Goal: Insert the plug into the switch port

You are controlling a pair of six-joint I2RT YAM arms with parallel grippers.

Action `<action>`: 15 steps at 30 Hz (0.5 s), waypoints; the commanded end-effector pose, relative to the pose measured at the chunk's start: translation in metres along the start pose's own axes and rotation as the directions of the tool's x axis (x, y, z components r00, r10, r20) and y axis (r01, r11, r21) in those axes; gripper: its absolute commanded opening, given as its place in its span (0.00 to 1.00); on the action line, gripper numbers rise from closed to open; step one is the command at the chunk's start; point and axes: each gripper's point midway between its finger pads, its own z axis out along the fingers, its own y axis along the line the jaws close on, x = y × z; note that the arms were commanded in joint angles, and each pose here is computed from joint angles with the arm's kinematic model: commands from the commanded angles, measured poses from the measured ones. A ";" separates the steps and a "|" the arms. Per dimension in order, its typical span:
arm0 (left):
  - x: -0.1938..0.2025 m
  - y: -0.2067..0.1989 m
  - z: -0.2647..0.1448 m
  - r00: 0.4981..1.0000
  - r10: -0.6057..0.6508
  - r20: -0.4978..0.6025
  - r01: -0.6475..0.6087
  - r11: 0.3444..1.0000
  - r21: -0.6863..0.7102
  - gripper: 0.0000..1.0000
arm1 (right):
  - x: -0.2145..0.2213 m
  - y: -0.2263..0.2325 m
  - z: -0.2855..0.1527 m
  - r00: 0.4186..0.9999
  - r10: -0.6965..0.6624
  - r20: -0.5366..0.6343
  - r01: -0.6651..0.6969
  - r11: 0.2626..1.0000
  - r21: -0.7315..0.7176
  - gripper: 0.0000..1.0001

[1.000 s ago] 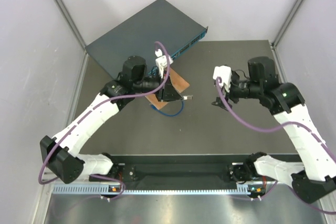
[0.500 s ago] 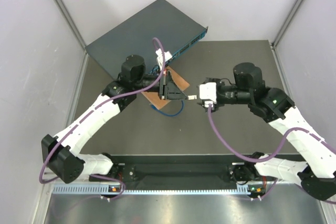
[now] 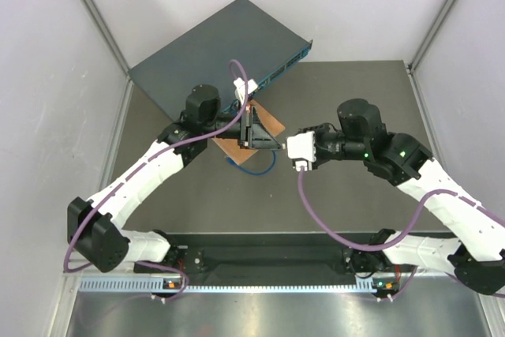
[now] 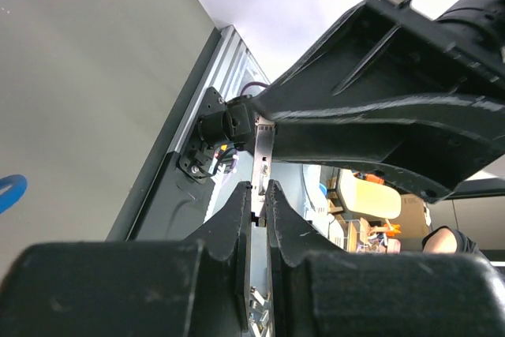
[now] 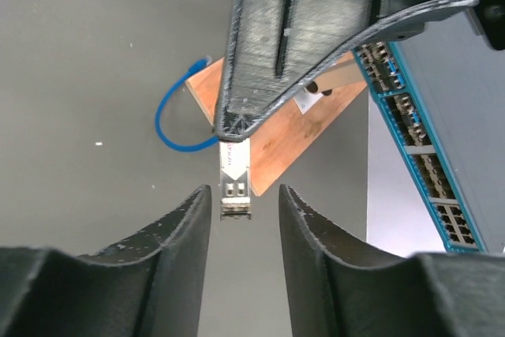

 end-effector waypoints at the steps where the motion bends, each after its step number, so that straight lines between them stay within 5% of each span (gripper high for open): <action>1: -0.008 -0.011 -0.001 0.999 0.047 0.027 -0.048 0.998 0.038 0.00 | -0.001 -0.003 0.004 0.999 -0.043 -0.013 0.044 0.999 0.022 0.38; 9: -0.008 -0.011 -0.002 0.998 0.056 0.026 -0.057 0.998 0.034 0.00 | 0.004 -0.003 0.007 0.999 -0.028 -0.038 0.029 0.999 0.033 0.35; 15: -0.010 -0.011 -0.002 0.998 0.059 0.032 -0.060 0.998 0.033 0.00 | 0.006 -0.004 0.007 0.999 -0.025 -0.047 0.027 0.999 0.039 0.23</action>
